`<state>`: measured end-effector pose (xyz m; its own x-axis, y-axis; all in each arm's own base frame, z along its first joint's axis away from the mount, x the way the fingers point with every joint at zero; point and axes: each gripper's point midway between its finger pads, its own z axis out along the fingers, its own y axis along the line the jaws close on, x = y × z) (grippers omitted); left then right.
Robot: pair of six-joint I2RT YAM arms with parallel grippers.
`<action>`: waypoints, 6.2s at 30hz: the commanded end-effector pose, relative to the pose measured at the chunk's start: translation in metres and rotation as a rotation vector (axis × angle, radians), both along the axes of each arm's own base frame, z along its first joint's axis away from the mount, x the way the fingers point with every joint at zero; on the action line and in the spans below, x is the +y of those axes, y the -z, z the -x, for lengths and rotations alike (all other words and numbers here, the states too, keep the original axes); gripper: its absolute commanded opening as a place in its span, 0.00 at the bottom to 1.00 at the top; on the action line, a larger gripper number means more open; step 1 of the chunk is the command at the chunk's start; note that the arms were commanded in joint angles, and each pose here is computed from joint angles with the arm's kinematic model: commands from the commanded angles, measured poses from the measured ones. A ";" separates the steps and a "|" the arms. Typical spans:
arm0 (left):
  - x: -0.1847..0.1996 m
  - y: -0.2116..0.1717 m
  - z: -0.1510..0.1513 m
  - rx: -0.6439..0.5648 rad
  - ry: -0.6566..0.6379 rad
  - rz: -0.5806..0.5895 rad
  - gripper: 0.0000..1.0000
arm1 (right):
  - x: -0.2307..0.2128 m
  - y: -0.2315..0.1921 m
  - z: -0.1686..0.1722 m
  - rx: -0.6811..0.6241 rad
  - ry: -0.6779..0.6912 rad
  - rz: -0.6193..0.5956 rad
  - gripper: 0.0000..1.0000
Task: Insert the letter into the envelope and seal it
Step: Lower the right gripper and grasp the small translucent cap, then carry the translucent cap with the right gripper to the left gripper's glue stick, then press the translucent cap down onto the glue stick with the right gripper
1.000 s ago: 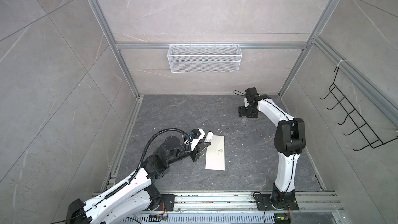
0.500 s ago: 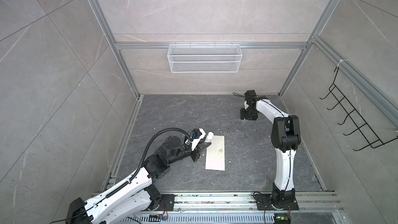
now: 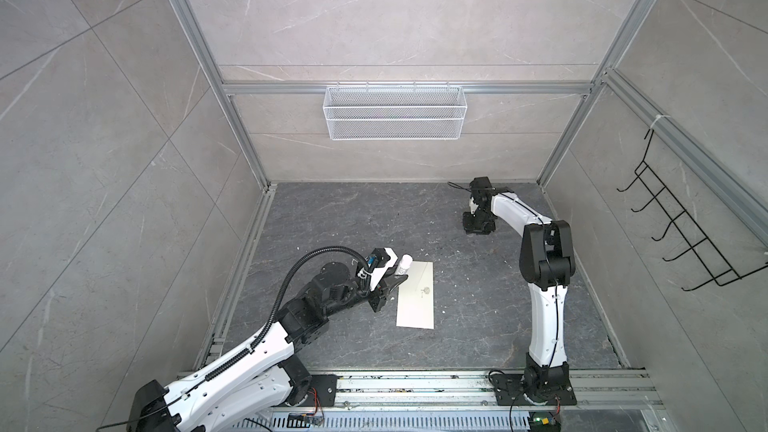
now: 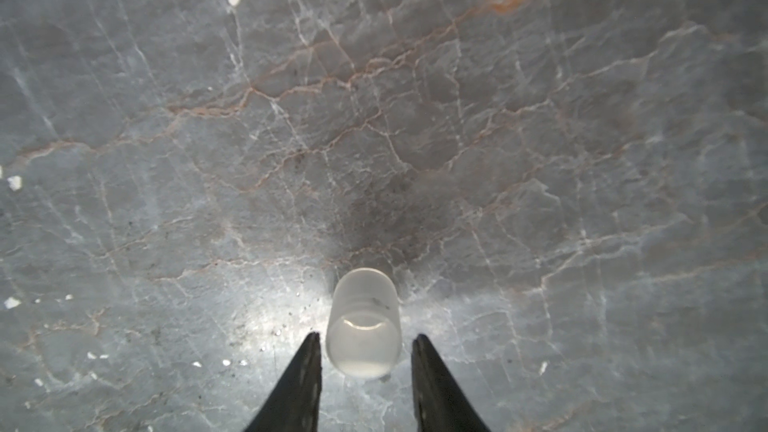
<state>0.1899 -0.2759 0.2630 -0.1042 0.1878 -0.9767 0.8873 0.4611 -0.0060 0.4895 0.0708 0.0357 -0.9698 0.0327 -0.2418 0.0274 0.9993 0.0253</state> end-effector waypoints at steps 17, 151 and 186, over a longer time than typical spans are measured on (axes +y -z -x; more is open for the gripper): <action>-0.004 -0.016 -0.001 -0.026 0.005 0.050 0.00 | -0.003 0.006 -0.006 0.021 -0.019 0.025 0.29; -0.028 -0.030 0.021 -0.063 0.210 0.101 0.00 | 0.242 -0.232 0.309 -0.059 -0.952 -0.460 0.13; -0.022 -0.024 0.008 -0.064 0.121 0.088 0.00 | 0.259 -0.192 0.319 -0.078 -0.914 -0.433 0.21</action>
<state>0.1590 -0.2797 0.1732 -0.2674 0.3925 -0.8801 0.9320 0.3372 -0.1328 0.1856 0.3260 0.2227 -0.6614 -0.5918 -0.4609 -0.7485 0.5600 0.3551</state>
